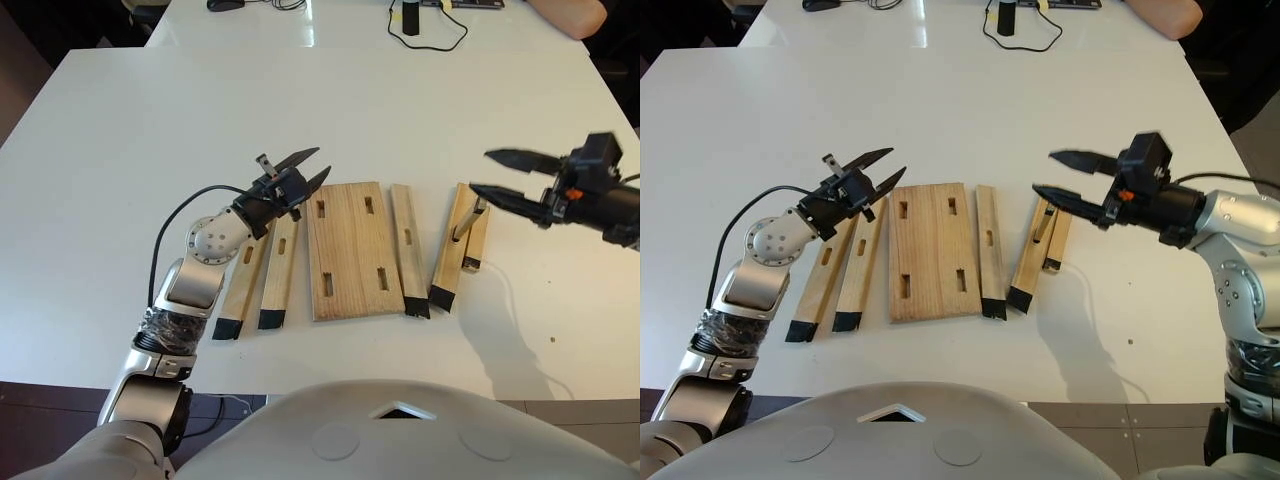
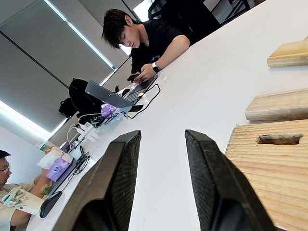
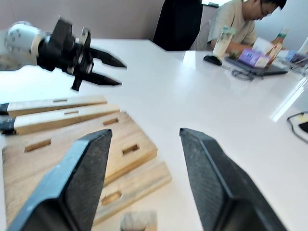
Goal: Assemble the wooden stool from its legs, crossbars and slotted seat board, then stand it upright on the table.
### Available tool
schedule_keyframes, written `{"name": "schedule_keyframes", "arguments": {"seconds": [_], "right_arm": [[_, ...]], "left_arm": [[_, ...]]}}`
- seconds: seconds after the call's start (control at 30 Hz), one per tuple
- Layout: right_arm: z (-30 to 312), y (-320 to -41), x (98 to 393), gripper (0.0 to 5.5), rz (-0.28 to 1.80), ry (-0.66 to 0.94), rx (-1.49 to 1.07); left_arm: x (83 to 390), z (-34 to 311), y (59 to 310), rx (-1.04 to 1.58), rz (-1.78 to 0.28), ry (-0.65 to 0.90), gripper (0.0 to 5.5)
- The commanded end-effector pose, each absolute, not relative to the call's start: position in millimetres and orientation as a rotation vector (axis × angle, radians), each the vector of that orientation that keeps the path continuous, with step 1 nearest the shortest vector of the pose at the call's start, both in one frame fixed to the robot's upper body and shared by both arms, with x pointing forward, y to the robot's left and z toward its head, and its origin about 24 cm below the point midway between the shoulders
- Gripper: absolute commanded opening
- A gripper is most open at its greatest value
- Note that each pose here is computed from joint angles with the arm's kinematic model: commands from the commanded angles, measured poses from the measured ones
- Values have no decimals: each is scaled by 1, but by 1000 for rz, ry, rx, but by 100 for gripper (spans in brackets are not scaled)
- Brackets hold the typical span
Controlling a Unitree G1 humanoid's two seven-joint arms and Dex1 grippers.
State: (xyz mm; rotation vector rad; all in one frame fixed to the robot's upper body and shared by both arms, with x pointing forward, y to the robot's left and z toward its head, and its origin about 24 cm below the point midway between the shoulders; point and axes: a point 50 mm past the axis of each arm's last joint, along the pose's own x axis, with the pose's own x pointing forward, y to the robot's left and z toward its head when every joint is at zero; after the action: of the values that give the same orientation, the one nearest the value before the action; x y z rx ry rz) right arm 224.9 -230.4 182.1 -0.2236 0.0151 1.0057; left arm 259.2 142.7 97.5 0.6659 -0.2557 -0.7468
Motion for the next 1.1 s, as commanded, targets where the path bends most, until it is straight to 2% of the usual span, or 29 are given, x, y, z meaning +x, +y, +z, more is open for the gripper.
{"name": "schedule_keyframes", "arguments": {"seconds": [0.03,0.27,0.43,0.6,0.67,0.8,0.87,0.97,1.1], "right_arm": [[190,-217,234,259,981,-52,-199],[187,-204,249,259,936,-107,-136],[195,-199,249,259,937,-147,-133],[189,-194,247,259,946,-136,-132],[167,-194,247,259,944,-65,-105],[75,-199,236,259,889,217,-74],[50,-204,225,259,868,281,-85],[65,-208,225,259,844,206,-64],[129,-209,239,259,800,-29,-67]], "left_arm": [[260,99,141,676,-744,-263,169],[261,99,140,674,-748,-265,169],[261,99,140,676,-751,-264,169],[261,99,140,676,-753,-263,169],[261,99,139,673,-755,-264,169],[261,98,136,668,-763,-262,169],[261,98,136,668,-772,-262,169],[261,98,139,673,-773,-256,169],[260,97,141,671,-755,-249,169]]}}
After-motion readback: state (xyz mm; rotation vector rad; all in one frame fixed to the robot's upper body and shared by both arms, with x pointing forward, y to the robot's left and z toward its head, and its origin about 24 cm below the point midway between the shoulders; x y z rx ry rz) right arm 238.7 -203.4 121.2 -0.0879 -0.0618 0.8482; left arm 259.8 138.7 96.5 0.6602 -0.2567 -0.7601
